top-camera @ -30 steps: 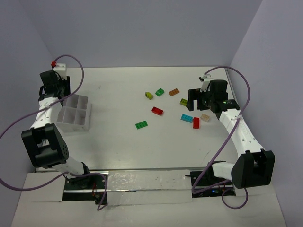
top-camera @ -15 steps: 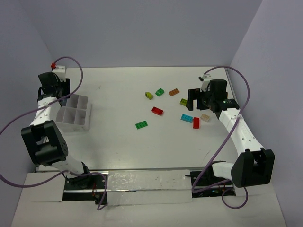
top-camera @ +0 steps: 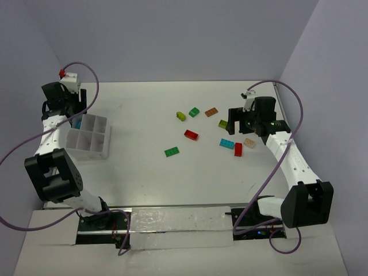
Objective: Sort the legos into containers by color
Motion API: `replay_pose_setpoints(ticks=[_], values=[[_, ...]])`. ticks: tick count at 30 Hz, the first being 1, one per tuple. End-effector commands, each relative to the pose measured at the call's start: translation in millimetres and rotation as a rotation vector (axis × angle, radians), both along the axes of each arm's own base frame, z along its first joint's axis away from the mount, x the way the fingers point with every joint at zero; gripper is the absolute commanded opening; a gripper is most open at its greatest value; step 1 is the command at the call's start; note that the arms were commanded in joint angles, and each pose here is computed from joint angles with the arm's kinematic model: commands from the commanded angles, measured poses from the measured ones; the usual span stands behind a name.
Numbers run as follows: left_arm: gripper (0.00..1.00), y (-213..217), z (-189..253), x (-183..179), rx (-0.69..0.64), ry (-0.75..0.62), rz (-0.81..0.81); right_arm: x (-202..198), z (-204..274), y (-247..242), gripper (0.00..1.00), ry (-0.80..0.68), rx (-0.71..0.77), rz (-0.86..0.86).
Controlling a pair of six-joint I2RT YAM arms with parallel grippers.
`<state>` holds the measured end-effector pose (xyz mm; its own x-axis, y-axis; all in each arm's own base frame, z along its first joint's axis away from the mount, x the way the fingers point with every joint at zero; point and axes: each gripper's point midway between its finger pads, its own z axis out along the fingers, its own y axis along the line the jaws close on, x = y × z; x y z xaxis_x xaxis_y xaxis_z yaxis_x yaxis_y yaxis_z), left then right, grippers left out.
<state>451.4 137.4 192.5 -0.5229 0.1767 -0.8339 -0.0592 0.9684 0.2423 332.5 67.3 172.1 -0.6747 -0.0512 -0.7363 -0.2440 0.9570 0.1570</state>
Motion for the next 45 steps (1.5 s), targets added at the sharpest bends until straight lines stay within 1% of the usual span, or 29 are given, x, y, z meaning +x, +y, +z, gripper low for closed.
replay_pose_setpoints(ticks=[1,2,3,6,9,11,12,14,16,19,21,28,36,41,45], values=[[0.81,-37,83,0,-0.07,-0.173,-0.134,7,15,2,1.0,-0.038,-0.015,0.026],[0.81,-53,87,-3,-0.096,-0.166,-0.187,8,11,1,1.0,-0.03,-0.025,0.031],[0.81,-54,93,-5,-0.092,-0.179,-0.188,9,11,0,1.0,-0.034,-0.037,0.036],[0.8,-103,89,-19,-0.118,-0.111,-0.359,12,-3,-5,1.0,0.008,-0.097,0.077],[0.8,-127,84,-30,-0.134,-0.077,-0.453,13,-8,-1,0.98,0.025,-0.127,0.165],[0.8,-156,75,-43,-0.176,-0.016,-0.554,10,-17,5,0.96,0.09,-0.14,0.262],[0.8,-162,74,-45,-0.177,-0.01,-0.575,6,-26,6,0.95,0.127,-0.143,0.296],[0.8,-182,67,-54,-0.228,0.043,-0.638,11,-27,8,0.93,0.136,-0.17,0.38],[0.8,-200,63,-61,-0.25,0.068,-0.681,12,-37,11,0.93,0.173,-0.172,0.436],[0.8,-214,59,-66,-0.274,0.087,-0.701,18,-43,13,0.91,0.188,-0.189,0.51],[0.8,-231,56,-71,-0.296,0.101,-0.736,17,-59,14,0.89,0.243,-0.193,0.566],[0.8,-246,50,-75,-0.367,0.134,-0.763,10,-104,13,0.87,0.347,-0.243,0.68],[0.8,-247,40,-77,-0.366,0.153,-0.758,5,-134,13,0.87,0.365,-0.37,0.724],[0.8,-248,39,-76,-0.376,0.155,-0.754,-1,-152,12,0.79,0.394,-0.424,0.755],[0.8,-249,39,-77,-0.383,0.158,-0.756,-5,-160,9,0.7,0.42,-0.433,0.774]])
